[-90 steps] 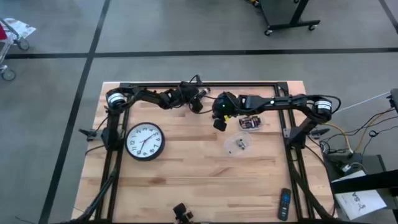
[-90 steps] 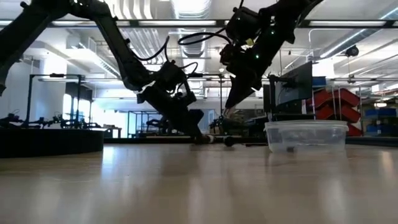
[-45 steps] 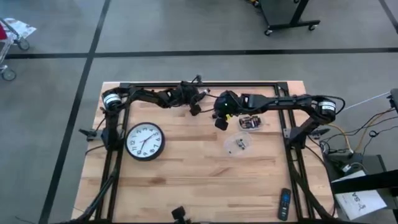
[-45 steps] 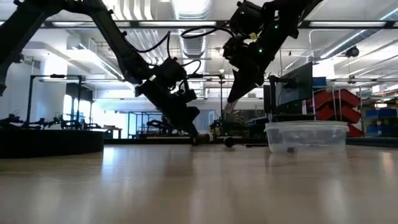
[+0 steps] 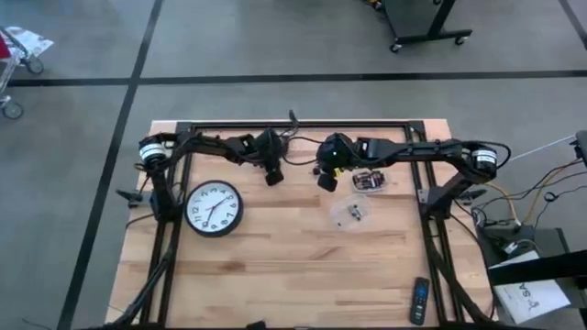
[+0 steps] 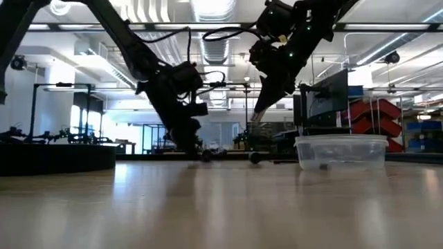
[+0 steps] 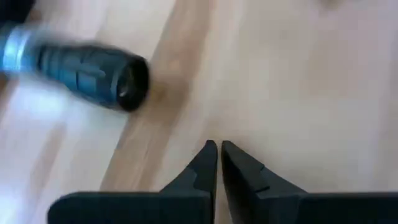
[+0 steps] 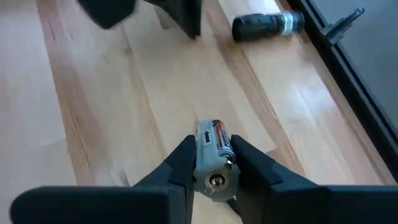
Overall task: Insert battery
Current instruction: Insert the white battery holder into the white flashlight compartment
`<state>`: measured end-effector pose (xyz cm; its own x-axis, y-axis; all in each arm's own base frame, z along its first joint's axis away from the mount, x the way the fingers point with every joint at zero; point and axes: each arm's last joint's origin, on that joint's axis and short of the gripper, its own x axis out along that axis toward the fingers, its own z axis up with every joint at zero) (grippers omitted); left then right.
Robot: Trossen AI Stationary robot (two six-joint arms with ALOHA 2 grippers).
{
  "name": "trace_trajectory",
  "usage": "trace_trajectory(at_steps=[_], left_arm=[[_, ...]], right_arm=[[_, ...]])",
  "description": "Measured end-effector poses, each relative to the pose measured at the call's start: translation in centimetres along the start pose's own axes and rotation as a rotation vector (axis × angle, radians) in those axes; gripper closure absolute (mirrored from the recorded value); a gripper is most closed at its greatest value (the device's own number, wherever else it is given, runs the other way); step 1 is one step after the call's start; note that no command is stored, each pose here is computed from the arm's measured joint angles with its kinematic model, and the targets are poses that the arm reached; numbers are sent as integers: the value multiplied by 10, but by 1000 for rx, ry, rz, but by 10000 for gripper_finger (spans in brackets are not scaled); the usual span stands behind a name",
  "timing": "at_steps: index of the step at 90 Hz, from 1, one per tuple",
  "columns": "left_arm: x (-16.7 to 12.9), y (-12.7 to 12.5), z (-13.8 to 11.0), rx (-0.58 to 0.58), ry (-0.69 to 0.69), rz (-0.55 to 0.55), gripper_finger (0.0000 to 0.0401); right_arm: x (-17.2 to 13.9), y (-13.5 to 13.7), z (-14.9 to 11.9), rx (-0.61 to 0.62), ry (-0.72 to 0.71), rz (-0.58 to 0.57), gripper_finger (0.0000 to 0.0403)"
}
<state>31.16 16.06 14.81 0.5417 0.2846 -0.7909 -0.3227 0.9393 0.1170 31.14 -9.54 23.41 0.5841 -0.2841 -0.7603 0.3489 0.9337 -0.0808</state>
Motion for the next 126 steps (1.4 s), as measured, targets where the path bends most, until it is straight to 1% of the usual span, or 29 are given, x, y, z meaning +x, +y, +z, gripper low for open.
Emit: trace_trajectory(at_steps=[10,18,24,33,45,52,59,71,84,92,102,107,112,119,126], left_arm=[[-9,6,8,2,-70,29,391],[-11,11,12,-52,-118,44,387],[-11,15,16,-73,-168,57,373],[-7,19,20,-86,-226,78,333],[0,25,21,-120,-258,118,260],[2,32,20,-142,-251,148,218],[2,38,16,-180,-232,155,184],[4,41,7,-209,-151,151,147],[6,38,-2,-219,-87,139,140],[8,37,-8,-227,-70,142,147],[10,35,-19,-236,-77,176,160],[12,34,-24,-244,-100,182,168],[13,34,-26,-254,-152,195,175],[14,33,-30,-271,-226,203,183],[18,32,-34,-293,-261,206,191]], right_arm=[[0,0,0,0,0,1,340],[0,0,0,2,0,1,337],[0,0,0,2,1,1,340],[0,0,-1,0,2,1,347],[0,0,-1,4,3,1,340],[1,0,-1,5,5,1,336],[1,0,-2,5,6,1,340],[1,0,-2,5,6,1,347],[1,0,-2,6,6,1,336],[1,0,-2,6,3,1,335],[1,0,-2,6,2,1,344],[1,0,-2,6,2,1,346],[1,0,-2,6,1,1,346],[1,0,-1,11,-2,1,340],[1,0,-1,16,-2,2,336]])
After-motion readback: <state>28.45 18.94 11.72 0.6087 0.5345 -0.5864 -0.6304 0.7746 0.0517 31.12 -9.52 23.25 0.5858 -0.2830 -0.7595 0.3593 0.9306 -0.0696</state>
